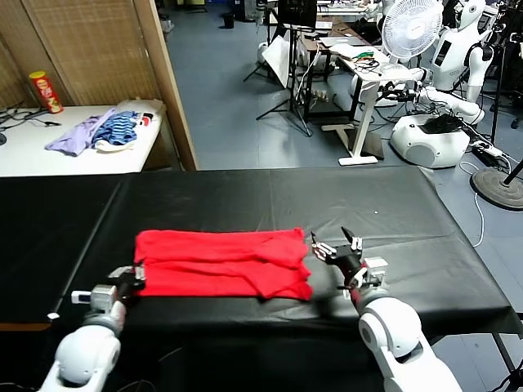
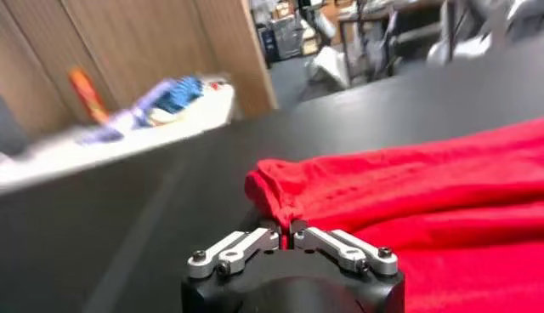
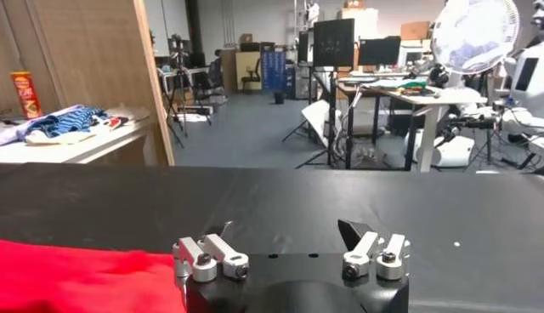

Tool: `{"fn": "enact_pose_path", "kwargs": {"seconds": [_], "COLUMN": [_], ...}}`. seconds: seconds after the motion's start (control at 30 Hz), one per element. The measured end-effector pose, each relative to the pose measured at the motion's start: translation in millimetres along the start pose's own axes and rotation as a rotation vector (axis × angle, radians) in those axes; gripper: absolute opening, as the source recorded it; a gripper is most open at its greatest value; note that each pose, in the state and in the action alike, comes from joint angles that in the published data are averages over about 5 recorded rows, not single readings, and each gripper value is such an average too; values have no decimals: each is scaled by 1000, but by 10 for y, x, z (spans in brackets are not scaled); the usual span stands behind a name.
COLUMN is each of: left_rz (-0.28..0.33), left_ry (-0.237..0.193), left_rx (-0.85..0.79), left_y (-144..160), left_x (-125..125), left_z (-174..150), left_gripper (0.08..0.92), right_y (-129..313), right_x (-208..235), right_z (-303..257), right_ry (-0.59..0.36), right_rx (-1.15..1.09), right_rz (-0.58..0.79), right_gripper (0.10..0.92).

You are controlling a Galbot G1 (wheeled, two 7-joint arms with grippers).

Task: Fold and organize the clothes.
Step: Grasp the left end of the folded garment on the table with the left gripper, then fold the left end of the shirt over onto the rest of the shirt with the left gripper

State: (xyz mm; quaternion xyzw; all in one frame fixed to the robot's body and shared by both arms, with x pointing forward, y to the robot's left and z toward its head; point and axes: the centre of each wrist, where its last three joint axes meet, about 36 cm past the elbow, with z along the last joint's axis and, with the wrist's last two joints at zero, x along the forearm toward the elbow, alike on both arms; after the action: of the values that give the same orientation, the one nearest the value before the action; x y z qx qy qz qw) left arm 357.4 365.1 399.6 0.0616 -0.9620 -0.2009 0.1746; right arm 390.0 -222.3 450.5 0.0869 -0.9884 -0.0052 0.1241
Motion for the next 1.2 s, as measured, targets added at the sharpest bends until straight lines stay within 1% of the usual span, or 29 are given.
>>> {"fn": "enact_pose_path", "kwargs": {"seconds": [0.07, 0.13, 0.2, 0.23, 0.3, 0.4, 0.5, 0.57, 0.67, 0.77, 0.87, 0.93, 1.07, 1.2], "left_rz": [-33, -47, -37, -23, 28, 142, 262, 331, 415, 475, 506, 512, 507, 499], "left_ry": [-8, -14, -23, -28, -37, -43, -34, -26, -27, -40, -55, -66, -76, -67], "left_rx": [-71, -107, -101, -86, -37, 72, 203, 280, 365, 418, 452, 466, 484, 485], "left_y": [112, 148, 100, 50, -103, -416, -738, -923, -1157, -1359, -1529, -1616, -1714, -1772], "left_x": [18, 52, 102, 131, 199, 316, 425, 488, 555, 586, 583, 558, 481, 420], "left_z": [-23, -79, -172, -229, -358, -550, -730, -845, -991, -1108, -1185, -1211, -1220, -1189], "left_gripper": [168, 168, 168, 168, 168, 168, 168, 168, 168, 168, 168, 168, 168, 181], "right_y": [18, 33, 40, 42, 42, 27, 4, -11, -24, -26, -21, -14, 10, 33], "right_x": [16, 32, 50, 60, 82, 111, 131, 137, 142, 146, 151, 152, 146, 129], "right_z": [6, 16, 27, 33, 47, 72, 93, 102, 114, 126, 139, 149, 166, 161], "right_ry": [1, 3, 5, 6, 8, 14, 18, 20, 22, 25, 28, 30, 33, 26], "right_rx": [-3, -5, -4, -4, -4, -6, -7, -9, -12, -15, -16, -16, -18, -20], "right_rz": [0, 2, 6, 8, 15, 27, 39, 47, 54, 57, 57, 54, 41, 15], "right_gripper": [798, 798, 798, 798, 798, 798, 798, 798, 798, 798, 798, 798, 798, 798]}}
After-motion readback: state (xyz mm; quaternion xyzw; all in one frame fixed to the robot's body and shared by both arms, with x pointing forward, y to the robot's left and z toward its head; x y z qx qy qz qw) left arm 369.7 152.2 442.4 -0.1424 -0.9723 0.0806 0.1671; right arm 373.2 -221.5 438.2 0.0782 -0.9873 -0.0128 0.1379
